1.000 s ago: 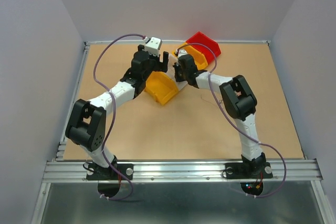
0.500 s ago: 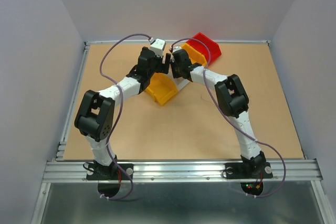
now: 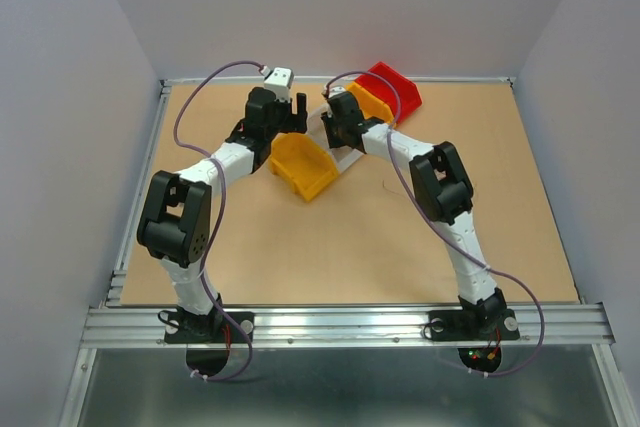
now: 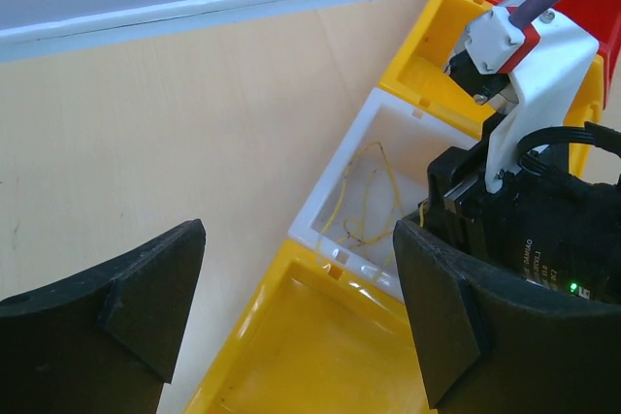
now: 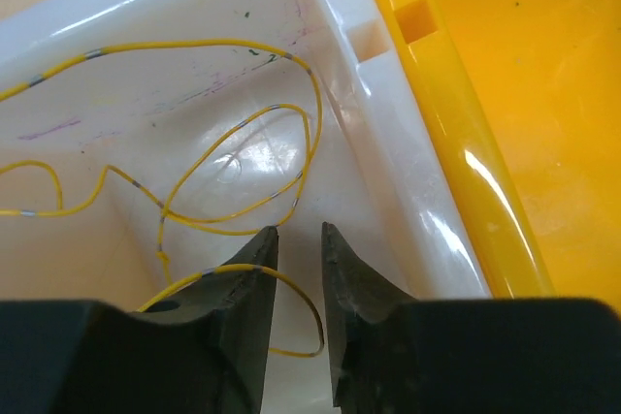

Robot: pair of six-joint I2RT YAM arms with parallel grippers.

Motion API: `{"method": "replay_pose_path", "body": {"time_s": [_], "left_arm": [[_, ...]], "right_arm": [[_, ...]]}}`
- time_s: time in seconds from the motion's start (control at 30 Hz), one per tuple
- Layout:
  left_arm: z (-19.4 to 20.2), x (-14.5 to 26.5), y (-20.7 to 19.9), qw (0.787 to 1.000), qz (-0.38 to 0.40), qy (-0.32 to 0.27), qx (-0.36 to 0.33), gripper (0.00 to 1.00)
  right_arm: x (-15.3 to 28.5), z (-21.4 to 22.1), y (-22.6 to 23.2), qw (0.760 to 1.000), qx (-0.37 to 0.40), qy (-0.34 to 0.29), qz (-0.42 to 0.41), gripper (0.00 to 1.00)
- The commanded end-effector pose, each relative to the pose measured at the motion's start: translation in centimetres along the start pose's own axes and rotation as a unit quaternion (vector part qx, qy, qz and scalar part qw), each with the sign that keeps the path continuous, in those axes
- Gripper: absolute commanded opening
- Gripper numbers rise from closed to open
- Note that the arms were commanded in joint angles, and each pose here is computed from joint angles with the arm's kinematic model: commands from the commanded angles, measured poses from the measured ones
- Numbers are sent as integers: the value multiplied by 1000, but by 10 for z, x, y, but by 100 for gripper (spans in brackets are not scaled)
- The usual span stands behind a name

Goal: Untangle the cables

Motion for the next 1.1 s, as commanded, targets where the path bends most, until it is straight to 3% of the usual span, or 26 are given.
{"method": "replay_pose_path", "body": {"time_s": [0.0, 0.2, 0.43, 0.57, 0.67, 0.7, 0.73, 0.8, 0.9, 1.0, 1.07], "left_arm": [[-36, 11, -6, 998, 19, -60, 7, 89], [-36, 14, -7, 997, 23, -68, 3, 89], [-37, 17, -10, 997, 40, -72, -2, 89], [-32, 13, -12, 996, 51, -66, -7, 88], [-30, 11, -13, 996, 57, -64, -9, 86], [-30, 11, -14, 996, 59, -63, -11, 85], [-28, 11, -15, 996, 65, -62, -10, 85], [-29, 13, -16, 996, 71, -62, -11, 85], [-31, 18, -20, 994, 84, -70, -19, 85], [-32, 22, -27, 992, 94, -76, -30, 85], [-32, 24, -31, 991, 99, -80, -45, 85]], "right_arm": [[38, -33, 8, 999, -12, -48, -17, 34], [79, -56, 7, 992, -25, -115, -33, 49], [110, -48, 0, 991, -29, -128, -35, 75], [128, -37, -8, 990, -42, -136, -25, 76], [154, -39, -23, 984, -71, -163, 21, 77], [155, -21, -32, 985, -76, -151, 44, 79], [161, -18, -43, 980, -89, -160, 81, 88], [181, -1, -64, 971, -128, -166, 118, 93], [209, 24, -105, 949, -186, -181, 180, 100], [234, 33, -135, 924, -223, -206, 232, 100], [245, 48, -157, 898, -230, -202, 317, 100]]}}
Point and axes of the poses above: each gripper's point midway between its finger pads, its own x axis back along the fingers, its own y axis along the line the jaws close on, z = x × y, the point moved 7 cm from there along x, back along the fingers, and after that the axes turned 6 degrees about -x, right-handed, at the moved point
